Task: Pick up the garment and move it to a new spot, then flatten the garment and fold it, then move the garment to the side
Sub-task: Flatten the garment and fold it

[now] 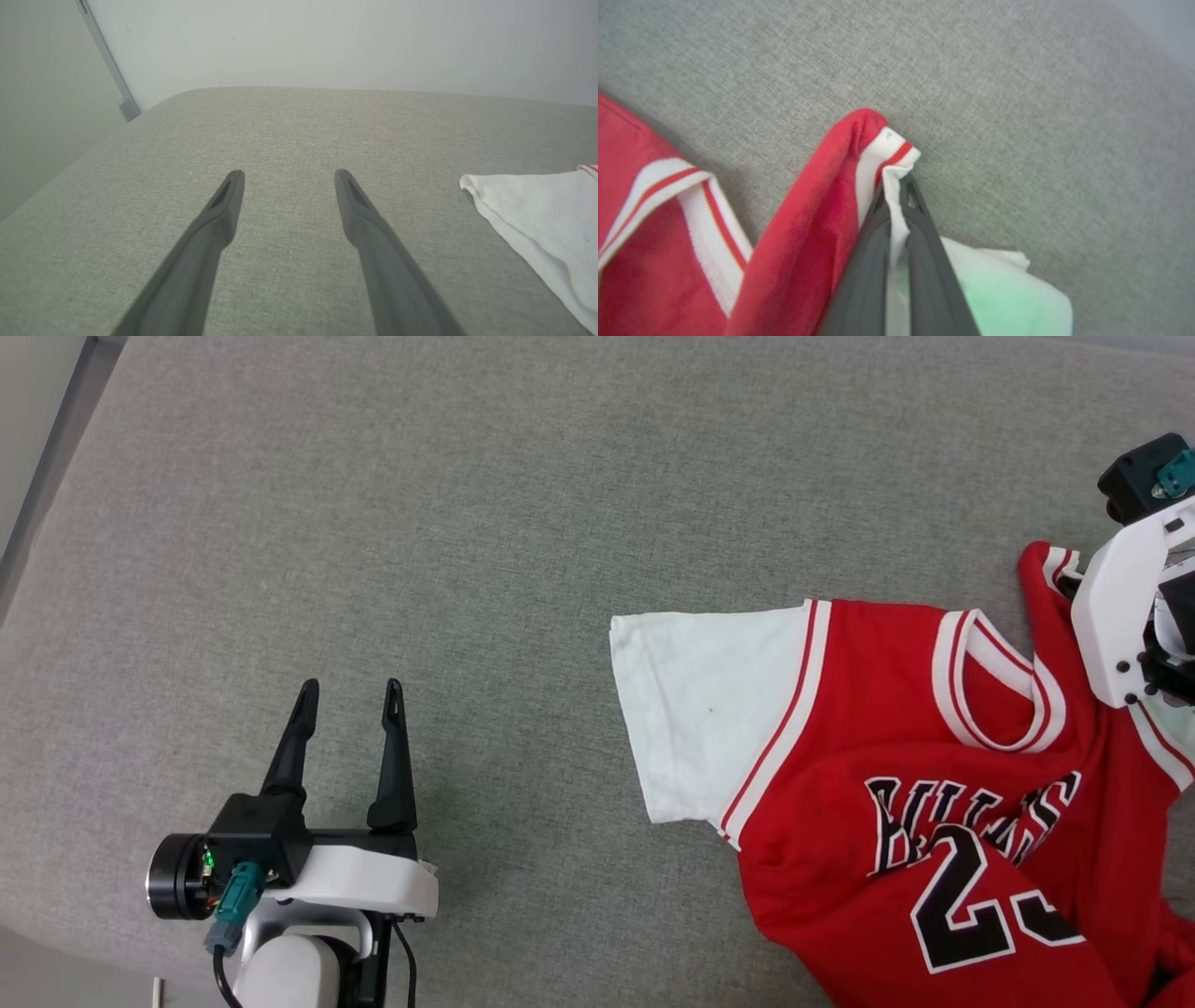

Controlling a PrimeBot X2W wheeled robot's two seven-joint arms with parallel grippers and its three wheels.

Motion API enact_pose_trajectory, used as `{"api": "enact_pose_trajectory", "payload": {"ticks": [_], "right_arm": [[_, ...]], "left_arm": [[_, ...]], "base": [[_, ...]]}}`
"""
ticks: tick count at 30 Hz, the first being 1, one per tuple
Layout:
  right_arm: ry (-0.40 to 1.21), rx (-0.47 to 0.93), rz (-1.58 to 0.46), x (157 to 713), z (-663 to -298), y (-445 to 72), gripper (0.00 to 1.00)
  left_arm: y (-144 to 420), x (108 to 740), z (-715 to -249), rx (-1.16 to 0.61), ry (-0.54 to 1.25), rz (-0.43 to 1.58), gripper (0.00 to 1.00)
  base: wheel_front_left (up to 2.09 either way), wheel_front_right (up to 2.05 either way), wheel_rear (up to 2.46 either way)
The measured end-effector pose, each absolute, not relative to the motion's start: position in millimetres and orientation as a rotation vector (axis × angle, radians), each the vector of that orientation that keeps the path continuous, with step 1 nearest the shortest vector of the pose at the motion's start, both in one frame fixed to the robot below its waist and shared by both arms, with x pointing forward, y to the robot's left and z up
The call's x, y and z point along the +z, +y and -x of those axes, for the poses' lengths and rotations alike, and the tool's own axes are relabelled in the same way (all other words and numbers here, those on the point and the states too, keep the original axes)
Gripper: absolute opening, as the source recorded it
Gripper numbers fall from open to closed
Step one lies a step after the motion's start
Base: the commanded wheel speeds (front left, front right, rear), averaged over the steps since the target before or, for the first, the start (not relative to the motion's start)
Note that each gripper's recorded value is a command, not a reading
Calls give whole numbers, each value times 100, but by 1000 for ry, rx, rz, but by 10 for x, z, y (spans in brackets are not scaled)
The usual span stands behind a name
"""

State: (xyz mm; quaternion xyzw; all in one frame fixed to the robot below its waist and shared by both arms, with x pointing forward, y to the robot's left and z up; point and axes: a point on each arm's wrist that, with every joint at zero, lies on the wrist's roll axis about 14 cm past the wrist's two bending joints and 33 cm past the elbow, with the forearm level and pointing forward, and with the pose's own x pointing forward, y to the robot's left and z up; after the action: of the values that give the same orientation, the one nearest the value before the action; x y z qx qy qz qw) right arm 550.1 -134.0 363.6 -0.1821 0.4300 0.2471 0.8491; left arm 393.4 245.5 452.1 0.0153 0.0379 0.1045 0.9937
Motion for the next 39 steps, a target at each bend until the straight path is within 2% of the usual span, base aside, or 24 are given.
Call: {"api": "enact_pose_trajectory", "payload": {"ticks": [1, 2, 3, 7, 13, 21, 28, 39], "right_arm": [[904, 517, 373, 3645, -5499, -1351, 0], [898, 515, 366, 3659, -5496, -1360, 17], [884, 513, 359, 3683, -5499, -1369, 100], [774, 503, 311, 3894, -5533, -1411, 100], [528, 480, 212, 4427, -5519, -1547, 100], [179, 340, 126, 5243, -5331, -2099, 100], [25, 217, 62, 5377, -4844, -2379, 100], [-41, 81, -30, 5280, -4098, -2324, 100]], "left_arm": [[2455, 4530, -3939, 209, 73, -31, 100], [2451, 4535, -3943, 208, 71, -30, 100], [2445, 4538, -3947, 206, 70, -30, 100], [2420, 4594, -3941, 198, 53, -30, 100], [2381, 4693, -3866, 189, 27, -31, 100], [2284, 4821, -3744, 155, -7, -34, 100], [2167, 4967, -3709, 101, -52, -41, 100], [1978, 5393, -4026, -61, -176, -63, 100]], "base": [[0, 0, 0], [0, 0, 0], [0, 0, 0], [0, 0, 0], [0, 0, 0], [0, 0, 0], [0, 0, 0], [0, 0, 0]]}}
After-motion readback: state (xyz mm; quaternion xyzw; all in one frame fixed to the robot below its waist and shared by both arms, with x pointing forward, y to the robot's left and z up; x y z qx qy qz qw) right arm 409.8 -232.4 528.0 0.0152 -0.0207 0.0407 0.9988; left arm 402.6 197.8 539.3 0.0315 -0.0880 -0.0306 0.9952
